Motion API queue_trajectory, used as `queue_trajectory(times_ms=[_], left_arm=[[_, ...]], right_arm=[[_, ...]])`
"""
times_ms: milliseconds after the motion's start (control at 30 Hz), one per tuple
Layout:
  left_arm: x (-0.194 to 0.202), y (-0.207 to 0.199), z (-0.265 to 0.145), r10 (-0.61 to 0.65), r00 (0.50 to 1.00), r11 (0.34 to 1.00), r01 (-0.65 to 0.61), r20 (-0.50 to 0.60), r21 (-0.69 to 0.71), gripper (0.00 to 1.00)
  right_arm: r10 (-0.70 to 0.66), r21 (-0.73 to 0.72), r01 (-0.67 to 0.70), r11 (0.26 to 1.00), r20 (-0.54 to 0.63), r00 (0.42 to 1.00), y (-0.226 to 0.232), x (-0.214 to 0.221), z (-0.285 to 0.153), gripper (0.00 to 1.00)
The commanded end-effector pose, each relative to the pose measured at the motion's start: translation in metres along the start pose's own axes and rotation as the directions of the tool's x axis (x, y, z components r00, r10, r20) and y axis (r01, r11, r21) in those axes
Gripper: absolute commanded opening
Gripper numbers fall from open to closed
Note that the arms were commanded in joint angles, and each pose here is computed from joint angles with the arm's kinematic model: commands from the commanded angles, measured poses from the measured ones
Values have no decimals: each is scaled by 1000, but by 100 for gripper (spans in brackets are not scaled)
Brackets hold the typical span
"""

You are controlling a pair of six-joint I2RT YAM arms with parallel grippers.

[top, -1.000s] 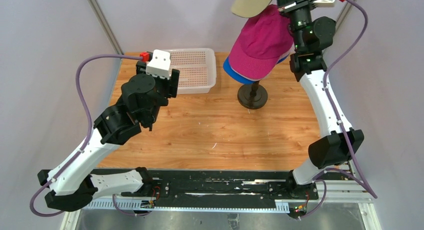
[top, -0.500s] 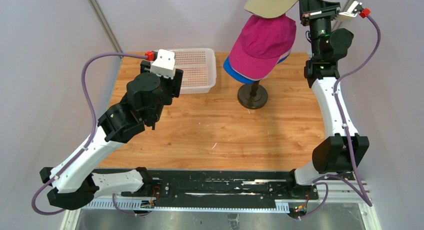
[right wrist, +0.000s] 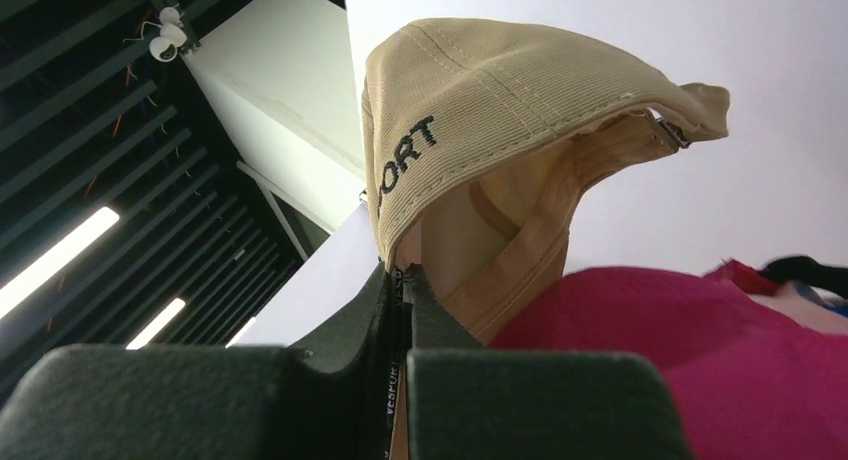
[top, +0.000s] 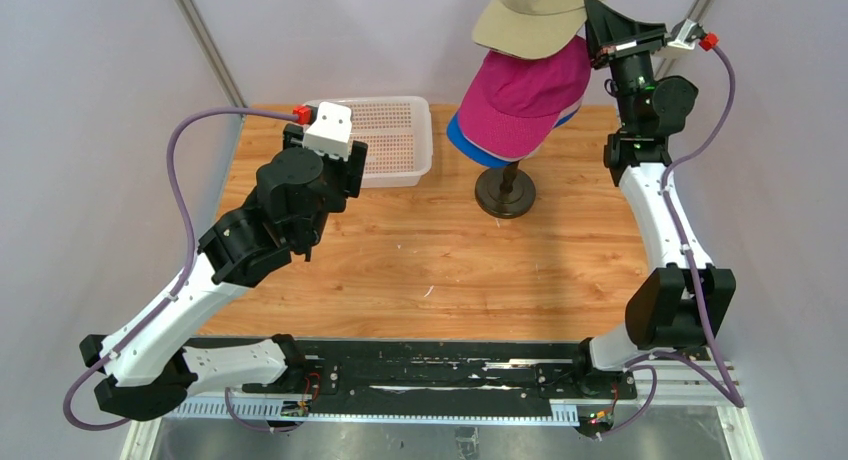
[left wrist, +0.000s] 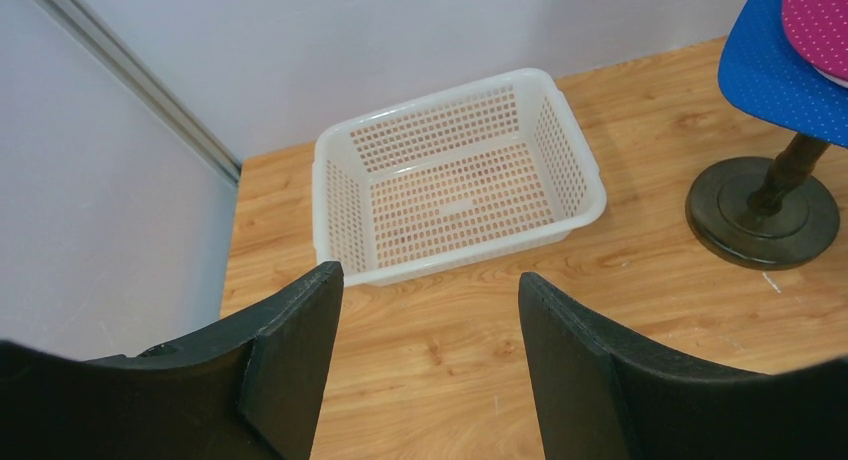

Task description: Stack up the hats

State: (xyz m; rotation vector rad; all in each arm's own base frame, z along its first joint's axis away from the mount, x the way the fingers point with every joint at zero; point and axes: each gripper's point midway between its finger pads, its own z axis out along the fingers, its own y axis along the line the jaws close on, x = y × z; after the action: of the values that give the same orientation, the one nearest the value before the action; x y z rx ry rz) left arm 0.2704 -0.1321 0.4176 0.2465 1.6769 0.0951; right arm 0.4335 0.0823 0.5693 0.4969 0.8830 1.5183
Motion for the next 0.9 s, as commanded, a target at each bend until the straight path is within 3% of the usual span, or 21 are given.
queue_trajectory(times_ms=[0, 867], left_arm=[[-7, 4, -1, -48, 998, 999, 48, 30, -9, 69], [5, 1, -1, -49, 999, 999, 49, 18, -2, 69]], right_arm=[[-3, -110, 1, 994, -15, 1000, 41, -2, -17, 0], [-19, -69, 19, 997, 2, 1000, 25, 13, -89, 0]])
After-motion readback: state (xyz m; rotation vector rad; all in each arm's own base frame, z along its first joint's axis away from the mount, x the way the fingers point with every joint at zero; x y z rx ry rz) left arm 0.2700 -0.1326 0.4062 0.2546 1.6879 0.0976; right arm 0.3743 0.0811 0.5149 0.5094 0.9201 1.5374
